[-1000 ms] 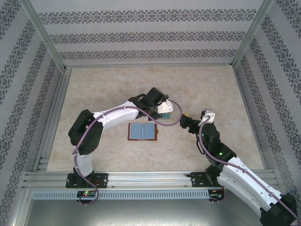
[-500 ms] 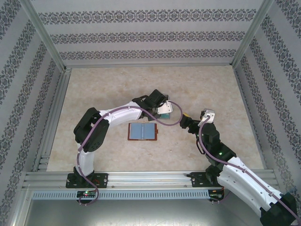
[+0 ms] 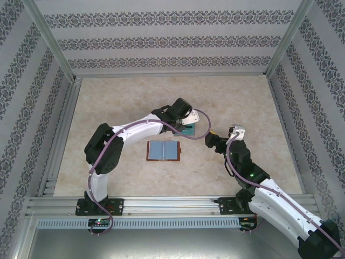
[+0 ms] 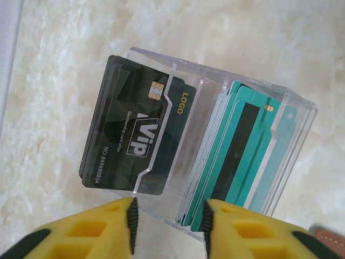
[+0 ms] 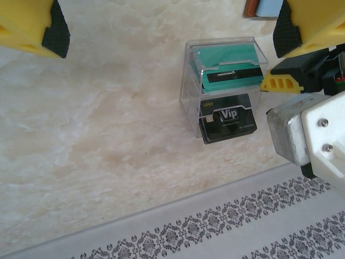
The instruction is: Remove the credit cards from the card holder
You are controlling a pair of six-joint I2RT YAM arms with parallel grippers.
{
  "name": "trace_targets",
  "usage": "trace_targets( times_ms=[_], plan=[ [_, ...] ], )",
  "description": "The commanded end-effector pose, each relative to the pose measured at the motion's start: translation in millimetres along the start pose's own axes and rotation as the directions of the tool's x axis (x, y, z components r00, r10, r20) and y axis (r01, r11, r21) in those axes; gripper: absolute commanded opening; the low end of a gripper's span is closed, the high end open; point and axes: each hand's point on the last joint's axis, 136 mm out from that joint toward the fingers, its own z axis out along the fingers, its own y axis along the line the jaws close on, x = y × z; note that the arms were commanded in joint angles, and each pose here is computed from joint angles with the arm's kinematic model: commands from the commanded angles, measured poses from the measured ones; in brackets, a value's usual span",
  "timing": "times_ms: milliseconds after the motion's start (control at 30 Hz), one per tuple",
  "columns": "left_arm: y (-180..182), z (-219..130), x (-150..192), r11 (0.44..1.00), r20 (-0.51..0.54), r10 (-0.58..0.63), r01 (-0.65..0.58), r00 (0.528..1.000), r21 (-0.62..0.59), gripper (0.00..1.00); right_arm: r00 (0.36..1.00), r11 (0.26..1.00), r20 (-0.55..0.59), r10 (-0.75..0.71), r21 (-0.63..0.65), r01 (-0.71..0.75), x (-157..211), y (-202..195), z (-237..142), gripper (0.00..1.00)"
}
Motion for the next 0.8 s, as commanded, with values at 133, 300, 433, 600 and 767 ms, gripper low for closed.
trace_targets(
  times_ms=[133, 300, 433, 600, 767],
  plan=[
    [24, -51, -7, 0.965, 0.097, -0.261, 0.261, 0.960, 0.011, 0.59, 1.000, 0.999, 0.015, 0.027, -0.033, -0.026, -8, 7, 0, 0.98],
    [29, -80, 11, 0.893, 0.139, -0.449, 0.448, 0.883, 0.043, 0.70, 1.000, 0.998, -0.016, 0.021, -0.052, -0.022, -4, 13, 4, 0.98],
    [32, -103, 29, 0.806, 0.166, -0.589, 0.590, 0.791, 0.045, 0.84, 0.998, 0.999, -0.054, 0.008, -0.046, -0.011, 5, 13, 10, 0.98],
    [35, -127, 59, 0.651, 0.182, -0.746, 0.759, 0.640, 0.002, 0.99, 0.996, 0.998, -0.085, -0.002, -0.056, -0.002, 5, 21, 16, 0.98],
    [24, -135, 95, 0.473, 0.191, -0.863, 0.881, 0.468, -0.023, 0.99, 0.994, 0.999, -0.112, -0.019, -0.043, 0.014, 11, 20, 22, 0.98]
  ],
)
